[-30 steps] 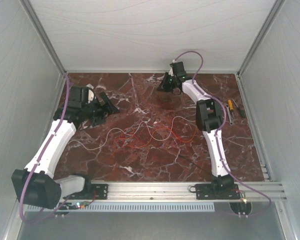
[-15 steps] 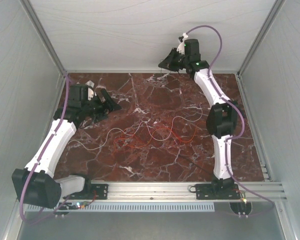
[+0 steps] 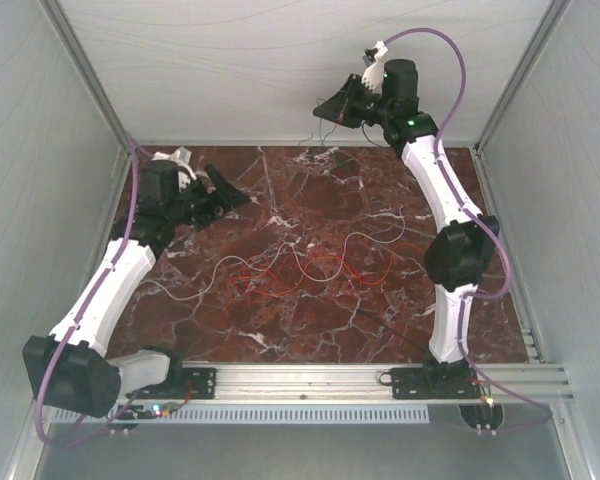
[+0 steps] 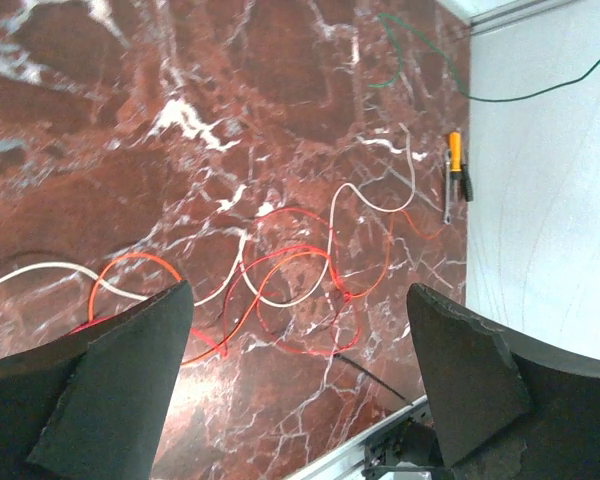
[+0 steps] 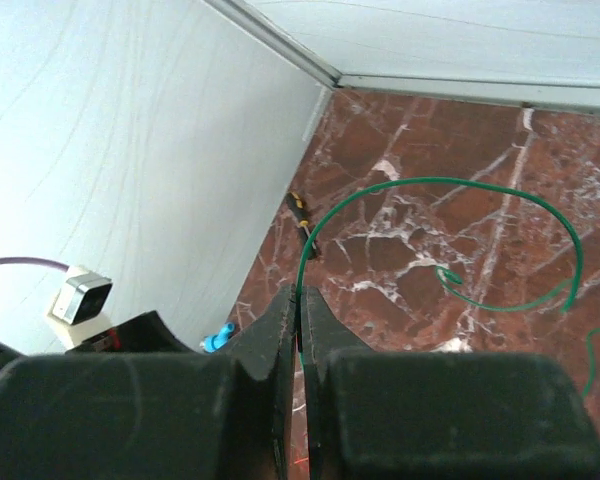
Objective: Zip-tie the wires
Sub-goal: Pick up the cable at the center of the board.
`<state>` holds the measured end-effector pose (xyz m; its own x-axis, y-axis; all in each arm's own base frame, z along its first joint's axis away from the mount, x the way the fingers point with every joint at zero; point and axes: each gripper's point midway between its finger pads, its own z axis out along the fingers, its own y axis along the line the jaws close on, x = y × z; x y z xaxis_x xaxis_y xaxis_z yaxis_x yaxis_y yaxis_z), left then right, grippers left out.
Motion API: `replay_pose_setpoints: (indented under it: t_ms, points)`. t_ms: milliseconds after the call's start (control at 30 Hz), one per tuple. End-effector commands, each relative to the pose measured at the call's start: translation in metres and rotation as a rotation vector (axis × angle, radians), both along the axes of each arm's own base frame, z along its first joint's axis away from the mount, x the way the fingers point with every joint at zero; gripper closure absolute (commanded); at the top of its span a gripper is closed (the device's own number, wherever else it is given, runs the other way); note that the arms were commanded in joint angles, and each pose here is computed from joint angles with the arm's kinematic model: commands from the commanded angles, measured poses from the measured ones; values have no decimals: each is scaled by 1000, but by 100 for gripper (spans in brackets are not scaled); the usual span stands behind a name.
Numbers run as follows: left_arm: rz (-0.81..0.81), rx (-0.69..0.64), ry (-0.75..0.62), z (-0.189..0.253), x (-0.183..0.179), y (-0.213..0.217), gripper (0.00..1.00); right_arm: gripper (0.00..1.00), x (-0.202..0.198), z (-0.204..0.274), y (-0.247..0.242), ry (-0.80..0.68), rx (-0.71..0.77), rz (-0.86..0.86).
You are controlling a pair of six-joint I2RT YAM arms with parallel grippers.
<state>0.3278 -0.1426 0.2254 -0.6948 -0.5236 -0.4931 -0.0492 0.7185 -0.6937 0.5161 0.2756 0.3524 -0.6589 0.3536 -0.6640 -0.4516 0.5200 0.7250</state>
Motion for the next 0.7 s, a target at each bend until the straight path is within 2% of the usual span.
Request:
replay_pose_setpoints:
  t_ms: [0,133,200,467,667]
  points:
    - [-42,-3,-288,60,21,-18,13,100,-37,61,8,-106,63,74]
    - [-70,92,-593,98,24,-37,14,100,-54,77,8,-90,62,77]
    - [-103,103,-678,108,24,-46,14,100,-64,84,9,-79,62,89]
    - [-226,54,-779,132,32,-79,20,100,-108,107,16,-57,78,115]
    - [-261,30,-778,135,38,-91,21,100,-128,121,14,-76,89,106]
